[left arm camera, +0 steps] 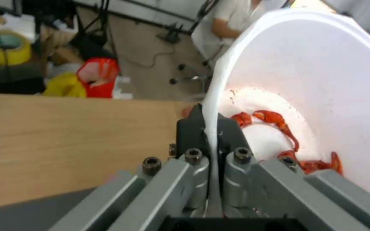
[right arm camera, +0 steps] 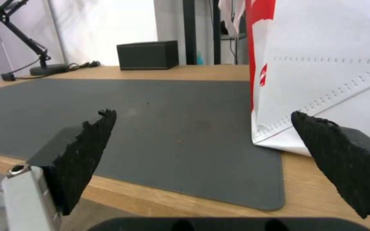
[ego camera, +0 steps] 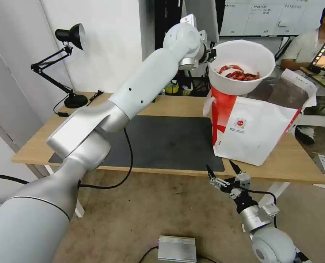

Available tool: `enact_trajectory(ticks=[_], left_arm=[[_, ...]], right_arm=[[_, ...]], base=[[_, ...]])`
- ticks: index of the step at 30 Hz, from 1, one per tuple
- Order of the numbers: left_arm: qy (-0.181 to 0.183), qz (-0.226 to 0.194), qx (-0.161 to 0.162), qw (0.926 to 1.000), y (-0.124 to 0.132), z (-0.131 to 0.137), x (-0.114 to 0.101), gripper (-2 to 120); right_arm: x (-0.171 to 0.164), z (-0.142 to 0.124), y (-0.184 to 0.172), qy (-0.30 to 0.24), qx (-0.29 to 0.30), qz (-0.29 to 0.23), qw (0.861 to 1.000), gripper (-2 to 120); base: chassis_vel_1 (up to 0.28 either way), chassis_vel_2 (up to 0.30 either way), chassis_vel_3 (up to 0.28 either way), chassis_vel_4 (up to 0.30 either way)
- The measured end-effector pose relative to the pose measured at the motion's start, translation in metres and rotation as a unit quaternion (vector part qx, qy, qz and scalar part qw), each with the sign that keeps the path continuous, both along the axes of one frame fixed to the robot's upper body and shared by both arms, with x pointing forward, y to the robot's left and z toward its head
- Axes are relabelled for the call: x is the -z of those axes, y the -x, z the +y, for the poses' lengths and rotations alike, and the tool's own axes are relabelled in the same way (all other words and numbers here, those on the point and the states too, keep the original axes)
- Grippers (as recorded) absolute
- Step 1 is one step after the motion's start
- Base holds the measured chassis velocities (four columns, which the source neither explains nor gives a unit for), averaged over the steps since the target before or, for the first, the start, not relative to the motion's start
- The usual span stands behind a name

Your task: Pick up the trash from the table and place it into the takeout bag.

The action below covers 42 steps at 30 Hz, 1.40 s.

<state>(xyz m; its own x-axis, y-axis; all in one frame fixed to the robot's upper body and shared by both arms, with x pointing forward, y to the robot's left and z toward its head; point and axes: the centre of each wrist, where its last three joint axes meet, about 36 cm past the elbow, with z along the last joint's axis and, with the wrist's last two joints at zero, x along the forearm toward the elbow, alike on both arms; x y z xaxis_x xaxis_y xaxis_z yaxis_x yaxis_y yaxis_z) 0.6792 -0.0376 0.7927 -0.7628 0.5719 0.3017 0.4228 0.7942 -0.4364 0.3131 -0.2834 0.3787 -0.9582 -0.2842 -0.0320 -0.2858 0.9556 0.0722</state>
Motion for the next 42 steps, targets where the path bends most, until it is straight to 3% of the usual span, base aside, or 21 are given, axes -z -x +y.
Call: enact_trajectory(ticks=[10, 12, 16, 25, 34, 36, 42], left_arm=[[0.004, -0.031, -0.014, 0.9994, 0.011, -0.021, 0.019, 0], [-0.005, -0.038, -0.03, 0.9988, 0.015, -0.029, 0.036, 0], [-0.016, -0.038, -0.048, 0.998, 0.017, -0.033, 0.05, 0], [-0.023, -0.052, -0.089, 0.9945, 0.02, -0.037, 0.063, 0], [-0.044, -0.081, -0.084, 0.9922, 0.03, -0.045, 0.076, 0], [-0.055, -0.109, -0.065, 0.9904, 0.037, -0.05, 0.081, 0], [-0.06, -0.134, -0.032, 0.9887, 0.047, -0.057, 0.085, 0]], right_arm=[[0.0, 0.0, 0.0, 0.0, 0.0, 0.0, 1.0, 100], [0.0, 0.0, 0.0, 0.0, 0.0, 0.0, 1.0, 100], [0.0, 0.0, 0.0, 0.0, 0.0, 0.0, 1.0, 100], [0.0, 0.0, 0.0, 0.0, 0.0, 0.0, 1.0, 100], [0.0, 0.0, 0.0, 0.0, 0.0, 0.0, 1.0, 100], [0.0, 0.0, 0.0, 0.0, 0.0, 0.0, 1.0, 100], [0.0, 0.0, 0.0, 0.0, 0.0, 0.0, 1.0, 100]], base=[[0.0, 0.0, 0.0, 0.0], [0.0, 0.0, 0.0, 0.0], [0.0, 0.0, 0.0, 0.0], [0.0, 0.0, 0.0, 0.0], [0.0, 0.0, 0.0, 0.0], [0.0, 0.0, 0.0, 0.0], [0.0, 0.0, 0.0, 0.0]])
